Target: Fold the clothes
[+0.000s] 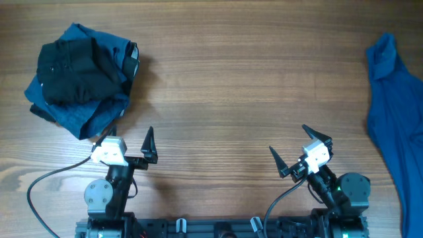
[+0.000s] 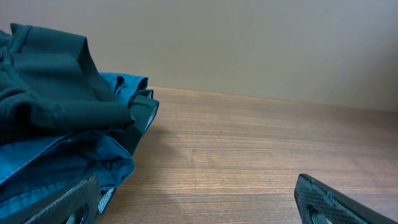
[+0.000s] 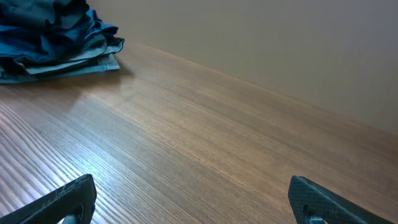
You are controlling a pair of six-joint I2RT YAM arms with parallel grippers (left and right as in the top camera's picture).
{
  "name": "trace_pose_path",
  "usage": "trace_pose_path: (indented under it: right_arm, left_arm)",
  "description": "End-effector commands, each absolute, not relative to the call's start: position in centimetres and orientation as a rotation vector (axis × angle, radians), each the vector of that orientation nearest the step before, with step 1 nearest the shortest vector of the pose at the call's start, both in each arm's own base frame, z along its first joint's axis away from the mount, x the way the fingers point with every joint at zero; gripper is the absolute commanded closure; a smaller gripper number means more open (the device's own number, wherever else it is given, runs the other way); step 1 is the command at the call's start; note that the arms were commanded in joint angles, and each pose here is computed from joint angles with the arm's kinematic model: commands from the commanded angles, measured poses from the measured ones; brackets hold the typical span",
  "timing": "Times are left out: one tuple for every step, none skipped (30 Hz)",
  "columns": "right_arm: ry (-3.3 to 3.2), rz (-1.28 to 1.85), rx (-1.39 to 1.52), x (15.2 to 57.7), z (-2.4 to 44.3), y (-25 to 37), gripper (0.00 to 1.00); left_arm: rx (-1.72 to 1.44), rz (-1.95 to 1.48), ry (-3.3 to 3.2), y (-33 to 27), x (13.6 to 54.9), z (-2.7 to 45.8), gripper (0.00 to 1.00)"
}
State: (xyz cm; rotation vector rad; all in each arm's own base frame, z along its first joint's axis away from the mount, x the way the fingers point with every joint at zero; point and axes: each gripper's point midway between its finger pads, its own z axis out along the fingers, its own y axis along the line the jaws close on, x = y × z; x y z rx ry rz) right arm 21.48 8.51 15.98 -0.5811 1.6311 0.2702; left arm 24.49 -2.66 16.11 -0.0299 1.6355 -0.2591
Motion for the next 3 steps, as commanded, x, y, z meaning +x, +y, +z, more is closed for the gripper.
trace_pose_path:
  right_arm:
    - [1.617, 0.288, -0.58, 21.33, 16.28, 8.69, 0.0]
    - [1.617, 0.288, -0.58, 21.33, 16.28, 8.69, 0.0]
    - [1.617, 0.288, -0.58, 21.33, 16.28, 8.69, 0.0]
  left_arm:
    - [-0.026, -0.273, 1.64, -2.89, 24.42, 15.97, 0.0]
    - [-0.026, -0.273, 1.64, -2.89, 24.42, 15.97, 0.0]
    - [-0.027, -0.272, 1.64, -2.88, 24.42, 15.97, 0.0]
